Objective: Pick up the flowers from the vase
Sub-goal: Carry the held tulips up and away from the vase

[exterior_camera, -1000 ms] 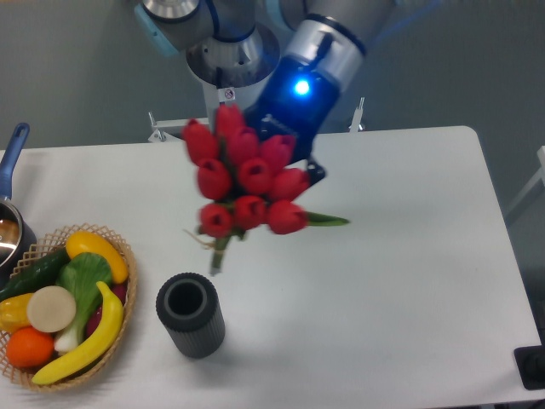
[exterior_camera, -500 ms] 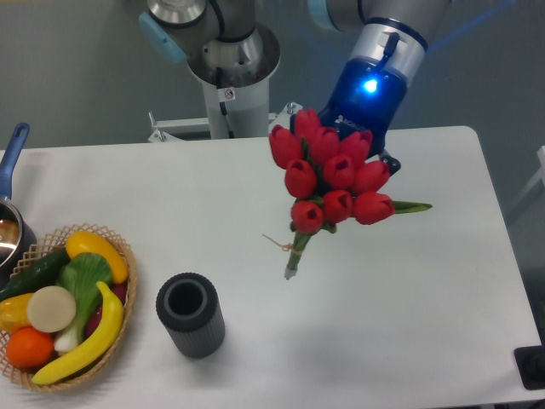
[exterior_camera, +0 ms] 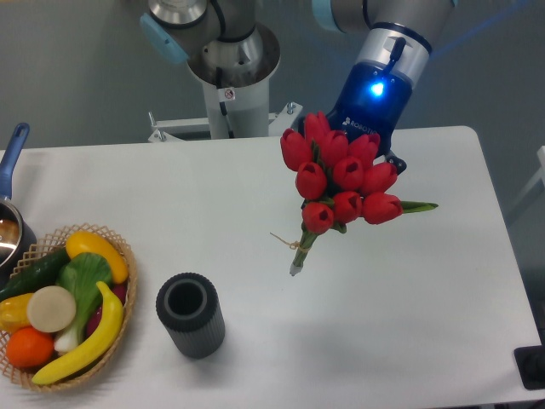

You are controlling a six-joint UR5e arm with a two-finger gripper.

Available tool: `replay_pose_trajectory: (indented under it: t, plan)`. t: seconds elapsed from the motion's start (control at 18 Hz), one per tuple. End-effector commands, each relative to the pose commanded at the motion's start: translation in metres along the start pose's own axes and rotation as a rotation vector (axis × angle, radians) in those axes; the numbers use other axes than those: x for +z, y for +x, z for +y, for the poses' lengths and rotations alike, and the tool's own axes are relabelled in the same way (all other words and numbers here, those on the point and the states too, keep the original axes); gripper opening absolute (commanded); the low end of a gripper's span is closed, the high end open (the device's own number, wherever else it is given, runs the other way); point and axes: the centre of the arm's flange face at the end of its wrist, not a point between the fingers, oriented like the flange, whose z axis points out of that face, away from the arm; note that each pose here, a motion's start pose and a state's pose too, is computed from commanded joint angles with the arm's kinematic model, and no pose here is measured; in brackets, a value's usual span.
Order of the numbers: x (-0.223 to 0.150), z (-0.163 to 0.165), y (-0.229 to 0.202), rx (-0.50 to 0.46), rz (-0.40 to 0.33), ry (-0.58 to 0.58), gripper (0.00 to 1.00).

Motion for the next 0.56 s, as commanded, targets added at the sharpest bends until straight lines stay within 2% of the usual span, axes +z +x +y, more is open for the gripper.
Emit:
replay_pose_trajectory:
  t: [0.56]
  plan:
    - [-0.0002, -0.0015, 0.0012, 0.003, 0.0, 0.001, 0.4]
